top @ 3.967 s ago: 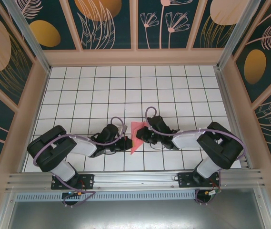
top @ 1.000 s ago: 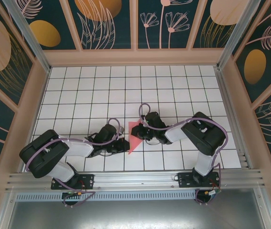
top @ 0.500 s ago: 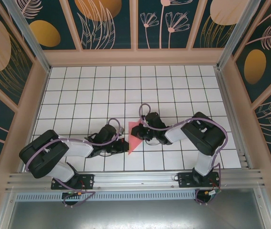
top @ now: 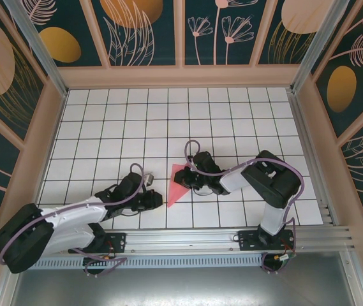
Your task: Fold a paper plane with a square sheet of paper (pick it up from the middle)
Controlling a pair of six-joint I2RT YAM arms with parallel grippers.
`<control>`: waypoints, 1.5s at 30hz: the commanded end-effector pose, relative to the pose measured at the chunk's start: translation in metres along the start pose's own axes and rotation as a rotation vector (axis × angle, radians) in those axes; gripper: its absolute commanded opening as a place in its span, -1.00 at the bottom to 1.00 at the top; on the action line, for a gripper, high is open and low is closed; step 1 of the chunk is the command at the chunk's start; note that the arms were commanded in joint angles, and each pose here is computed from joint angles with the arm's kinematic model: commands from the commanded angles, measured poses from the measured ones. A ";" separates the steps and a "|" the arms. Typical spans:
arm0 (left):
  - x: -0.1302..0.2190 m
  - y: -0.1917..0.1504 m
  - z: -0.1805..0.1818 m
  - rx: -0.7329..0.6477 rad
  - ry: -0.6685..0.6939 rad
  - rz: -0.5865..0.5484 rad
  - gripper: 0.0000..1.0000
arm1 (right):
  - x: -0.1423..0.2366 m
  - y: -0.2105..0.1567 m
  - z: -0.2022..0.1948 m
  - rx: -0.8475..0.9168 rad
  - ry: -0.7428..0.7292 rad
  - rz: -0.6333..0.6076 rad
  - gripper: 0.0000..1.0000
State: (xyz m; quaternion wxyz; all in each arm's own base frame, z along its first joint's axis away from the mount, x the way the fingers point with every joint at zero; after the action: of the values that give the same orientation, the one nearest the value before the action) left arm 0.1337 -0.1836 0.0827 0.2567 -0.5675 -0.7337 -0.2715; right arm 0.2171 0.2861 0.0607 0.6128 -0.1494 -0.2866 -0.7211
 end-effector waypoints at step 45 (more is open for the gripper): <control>-0.050 0.034 -0.030 -0.110 0.031 0.017 -0.90 | 0.043 0.000 -0.001 -0.002 -0.126 -0.125 -0.57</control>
State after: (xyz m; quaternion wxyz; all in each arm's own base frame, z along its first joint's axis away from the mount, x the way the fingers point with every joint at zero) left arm 0.1799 -0.2276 0.0732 0.2539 -0.5730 -0.7115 -0.3178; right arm 0.2117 0.2578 0.0905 0.5527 -0.1633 -0.3252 -0.7497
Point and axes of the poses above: each hand's point on the last joint's axis, 136 mm out from that joint toward the fingers, its own x axis back along the fingers, its own z axis along the line the jaws close on, y = z × x, the point moved 7 cm from there along x, back along the fingers, and after that the axes turned 7 degrees about x, right-handed, at the moved point
